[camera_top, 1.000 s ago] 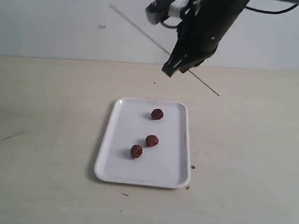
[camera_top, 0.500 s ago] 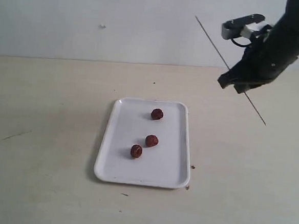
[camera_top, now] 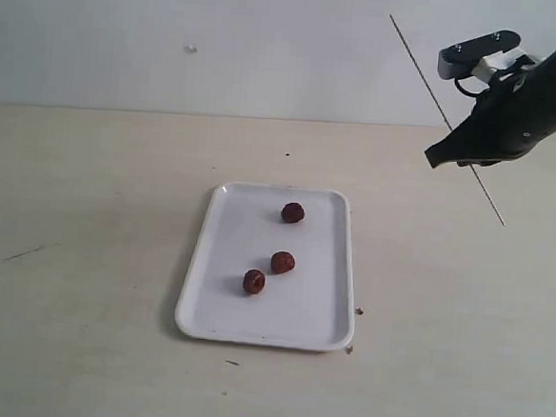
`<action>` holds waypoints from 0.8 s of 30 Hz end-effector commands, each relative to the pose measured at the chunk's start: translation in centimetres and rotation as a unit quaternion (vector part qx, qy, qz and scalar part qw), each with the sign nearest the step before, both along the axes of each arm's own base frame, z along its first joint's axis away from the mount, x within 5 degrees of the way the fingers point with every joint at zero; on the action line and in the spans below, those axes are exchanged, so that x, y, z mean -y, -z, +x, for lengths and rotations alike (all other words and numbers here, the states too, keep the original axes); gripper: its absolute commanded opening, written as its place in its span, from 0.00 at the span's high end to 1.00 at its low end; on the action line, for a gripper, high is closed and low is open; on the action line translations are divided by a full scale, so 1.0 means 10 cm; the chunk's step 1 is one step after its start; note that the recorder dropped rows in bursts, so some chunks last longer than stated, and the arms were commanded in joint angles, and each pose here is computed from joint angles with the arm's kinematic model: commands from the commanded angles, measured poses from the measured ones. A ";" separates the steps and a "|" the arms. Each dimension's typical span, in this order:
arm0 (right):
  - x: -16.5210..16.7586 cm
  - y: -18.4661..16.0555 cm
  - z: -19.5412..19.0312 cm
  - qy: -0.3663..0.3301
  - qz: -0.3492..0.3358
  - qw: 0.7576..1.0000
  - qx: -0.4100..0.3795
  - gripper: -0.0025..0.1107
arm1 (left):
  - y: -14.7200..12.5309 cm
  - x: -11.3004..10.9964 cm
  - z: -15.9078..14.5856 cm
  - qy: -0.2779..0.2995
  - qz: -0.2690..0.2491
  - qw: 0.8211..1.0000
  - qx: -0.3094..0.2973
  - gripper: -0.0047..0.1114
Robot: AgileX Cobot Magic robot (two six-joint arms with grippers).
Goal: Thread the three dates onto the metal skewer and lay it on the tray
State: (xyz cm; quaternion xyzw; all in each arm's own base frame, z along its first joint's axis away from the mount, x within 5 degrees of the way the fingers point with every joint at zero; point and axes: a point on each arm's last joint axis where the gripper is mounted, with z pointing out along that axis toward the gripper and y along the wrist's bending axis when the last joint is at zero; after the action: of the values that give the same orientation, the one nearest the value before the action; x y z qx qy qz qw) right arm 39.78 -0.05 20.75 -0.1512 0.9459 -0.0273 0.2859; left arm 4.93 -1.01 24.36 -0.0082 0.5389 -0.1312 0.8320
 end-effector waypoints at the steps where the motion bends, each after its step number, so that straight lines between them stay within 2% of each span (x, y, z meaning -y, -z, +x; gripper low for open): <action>1: 0.01 -0.04 0.00 0.004 0.006 1.000 0.012 0.98 | -0.38 0.03 -0.14 0.002 0.023 0.991 0.132 0.96; 3: 0.01 -0.04 0.00 0.003 0.006 1.000 0.012 0.98 | -0.68 0.01 -0.12 -0.026 0.053 0.990 0.125 0.96; 4: 0.01 -0.04 0.00 0.003 0.006 1.000 0.011 0.98 | -0.82 0.01 -0.06 -0.026 0.055 0.993 0.104 0.96; 6: 0.01 -0.04 -0.02 0.003 0.007 1.000 0.004 0.98 | -1.00 0.07 0.11 -0.013 0.101 0.992 0.071 0.96; 9: 0.00 -0.03 -0.03 0.001 0.007 1.000 -0.006 0.98 | -1.15 0.19 0.57 0.013 0.197 0.980 0.010 0.96; 13: 0.00 -0.02 -0.04 -0.003 0.004 1.000 -0.010 0.98 | -1.16 0.31 1.34 0.073 0.268 0.955 -0.101 0.96; 16: 0.00 -0.02 -0.04 -0.002 0.006 1.000 -0.013 0.98 | -0.99 0.36 1.95 0.091 0.319 0.922 -0.200 0.96; 19: 0.00 -0.01 -0.05 -0.003 0.006 1.000 -0.018 0.98 | -0.80 0.37 2.45 0.037 0.381 0.883 -0.271 0.96; 22: 0.00 -0.01 -0.05 -0.003 0.006 1.000 -0.018 0.98 | -0.62 0.34 2.80 -0.071 0.469 0.826 -0.305 0.96; 24: 0.00 -0.01 -0.05 -0.003 0.006 1.000 -0.018 0.98 | -0.47 0.37 2.91 -0.124 0.538 0.769 -0.323 0.96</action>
State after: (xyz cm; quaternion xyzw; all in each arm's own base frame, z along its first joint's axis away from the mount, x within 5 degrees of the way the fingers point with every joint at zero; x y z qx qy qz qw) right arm 39.42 0.07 20.54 -0.1515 0.9521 -0.0169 0.2651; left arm 32.35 -4.57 30.44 0.3133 0.7616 0.1755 0.5394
